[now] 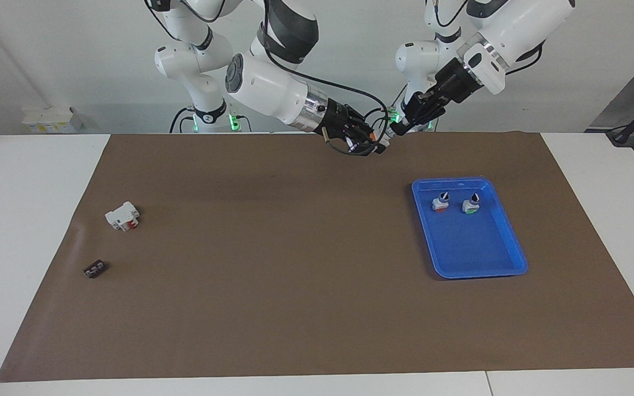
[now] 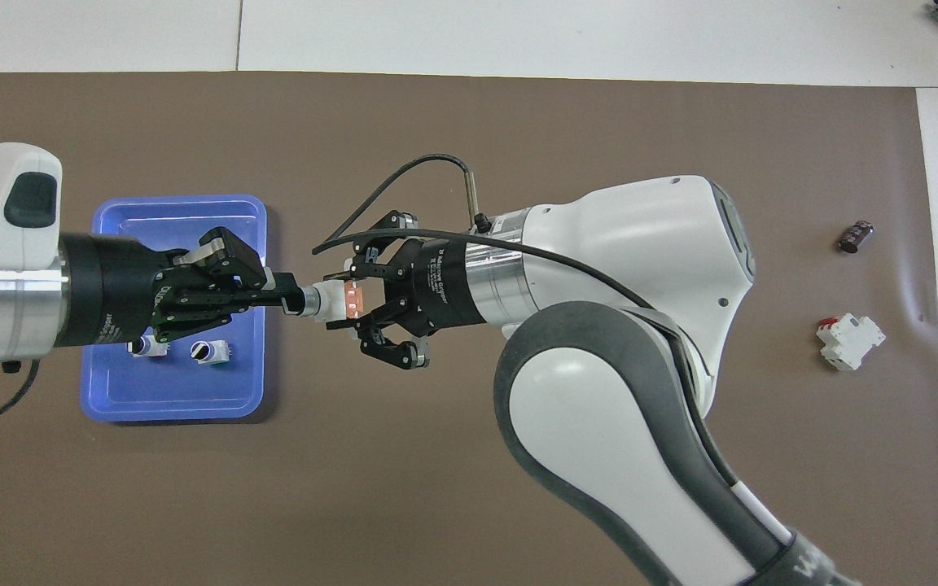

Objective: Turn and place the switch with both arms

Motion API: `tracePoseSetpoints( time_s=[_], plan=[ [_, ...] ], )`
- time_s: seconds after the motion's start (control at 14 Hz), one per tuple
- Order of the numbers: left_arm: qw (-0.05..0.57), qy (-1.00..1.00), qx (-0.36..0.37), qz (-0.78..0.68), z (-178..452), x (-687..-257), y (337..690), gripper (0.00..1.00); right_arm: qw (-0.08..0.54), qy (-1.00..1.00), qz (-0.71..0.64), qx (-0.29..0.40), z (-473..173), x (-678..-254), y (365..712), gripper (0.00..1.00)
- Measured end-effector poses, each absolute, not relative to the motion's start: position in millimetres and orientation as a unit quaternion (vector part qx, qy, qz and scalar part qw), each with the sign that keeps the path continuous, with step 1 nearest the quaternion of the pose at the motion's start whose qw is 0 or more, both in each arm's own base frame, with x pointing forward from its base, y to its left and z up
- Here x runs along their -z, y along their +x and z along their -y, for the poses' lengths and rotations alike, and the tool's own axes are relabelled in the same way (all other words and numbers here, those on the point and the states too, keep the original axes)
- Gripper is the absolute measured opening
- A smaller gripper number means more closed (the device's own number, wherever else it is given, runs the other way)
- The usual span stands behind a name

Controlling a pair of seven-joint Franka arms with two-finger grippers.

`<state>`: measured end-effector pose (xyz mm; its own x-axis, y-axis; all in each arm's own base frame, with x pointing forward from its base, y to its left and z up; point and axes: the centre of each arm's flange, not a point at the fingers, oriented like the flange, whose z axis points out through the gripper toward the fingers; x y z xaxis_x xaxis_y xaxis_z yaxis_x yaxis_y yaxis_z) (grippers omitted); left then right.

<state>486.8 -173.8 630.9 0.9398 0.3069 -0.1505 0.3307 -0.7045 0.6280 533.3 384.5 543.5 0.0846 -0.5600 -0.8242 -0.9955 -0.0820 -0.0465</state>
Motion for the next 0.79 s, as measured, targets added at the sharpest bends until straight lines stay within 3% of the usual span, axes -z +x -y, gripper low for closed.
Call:
tracePoseSetpoints(
  time_s=[0.36,0.79],
  plan=[
    [0.32,0.946,-0.044,0.012,175.1,-633.5,481.1,0.1,0.325,-0.661,-0.588,-0.333,-392.1,-538.7,527.9,0.42],
    [0.307,0.946,-0.066,0.074,176.6,-636.7,477.5,0.1,0.325,-0.663,-0.587,-0.334,-394.3,-538.9,526.3,0.42]
  ],
)
